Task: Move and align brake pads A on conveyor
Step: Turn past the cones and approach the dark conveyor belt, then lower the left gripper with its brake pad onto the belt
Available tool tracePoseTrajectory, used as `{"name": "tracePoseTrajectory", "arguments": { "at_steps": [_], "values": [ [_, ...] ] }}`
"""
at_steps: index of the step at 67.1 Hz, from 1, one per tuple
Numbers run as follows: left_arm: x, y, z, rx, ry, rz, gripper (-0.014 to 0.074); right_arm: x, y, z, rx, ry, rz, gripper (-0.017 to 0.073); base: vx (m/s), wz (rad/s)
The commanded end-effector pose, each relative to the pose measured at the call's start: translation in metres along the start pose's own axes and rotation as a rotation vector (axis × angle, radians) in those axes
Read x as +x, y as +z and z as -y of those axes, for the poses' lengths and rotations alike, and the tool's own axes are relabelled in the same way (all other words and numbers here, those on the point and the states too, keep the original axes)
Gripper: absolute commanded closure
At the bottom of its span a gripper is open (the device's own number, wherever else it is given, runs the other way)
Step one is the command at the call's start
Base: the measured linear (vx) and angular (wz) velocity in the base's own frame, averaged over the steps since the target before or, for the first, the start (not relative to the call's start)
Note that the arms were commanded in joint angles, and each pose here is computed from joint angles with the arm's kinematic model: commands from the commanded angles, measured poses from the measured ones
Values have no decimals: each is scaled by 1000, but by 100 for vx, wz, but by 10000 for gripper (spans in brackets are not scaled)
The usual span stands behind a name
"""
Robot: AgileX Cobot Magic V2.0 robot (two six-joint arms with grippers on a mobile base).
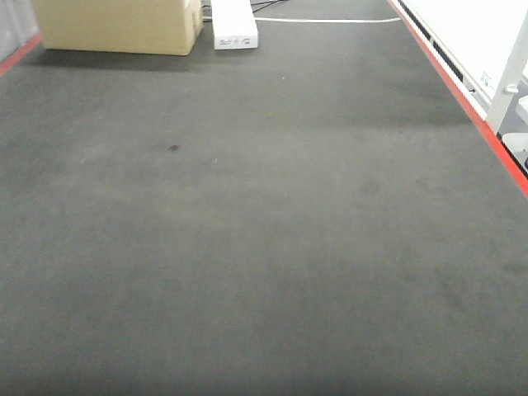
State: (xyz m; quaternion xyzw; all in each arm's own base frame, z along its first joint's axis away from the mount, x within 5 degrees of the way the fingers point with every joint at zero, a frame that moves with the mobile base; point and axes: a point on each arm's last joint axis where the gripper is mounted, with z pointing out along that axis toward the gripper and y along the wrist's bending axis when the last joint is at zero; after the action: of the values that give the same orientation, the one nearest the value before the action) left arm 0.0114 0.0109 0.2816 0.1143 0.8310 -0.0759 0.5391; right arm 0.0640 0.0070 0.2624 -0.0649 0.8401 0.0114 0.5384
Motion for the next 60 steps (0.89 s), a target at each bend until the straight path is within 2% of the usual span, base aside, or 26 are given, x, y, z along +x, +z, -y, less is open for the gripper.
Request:
{"name": "tracePoseTrajectory", "arguments": {
  "at_steps": [1, 32, 60],
  "values": [
    [-15, -3, 1, 11, 1, 100, 600, -18, -5, 2, 16, -14, 118, 566, 40, -15],
    [-15, -3, 1, 11, 1, 100, 600, -18, -5, 2, 16, -14, 118, 566, 30, -5],
    [-15, -3, 1, 11, 1, 100, 600, -18, -5, 2, 16, -14, 118, 566, 12, -2]
  ]
}}
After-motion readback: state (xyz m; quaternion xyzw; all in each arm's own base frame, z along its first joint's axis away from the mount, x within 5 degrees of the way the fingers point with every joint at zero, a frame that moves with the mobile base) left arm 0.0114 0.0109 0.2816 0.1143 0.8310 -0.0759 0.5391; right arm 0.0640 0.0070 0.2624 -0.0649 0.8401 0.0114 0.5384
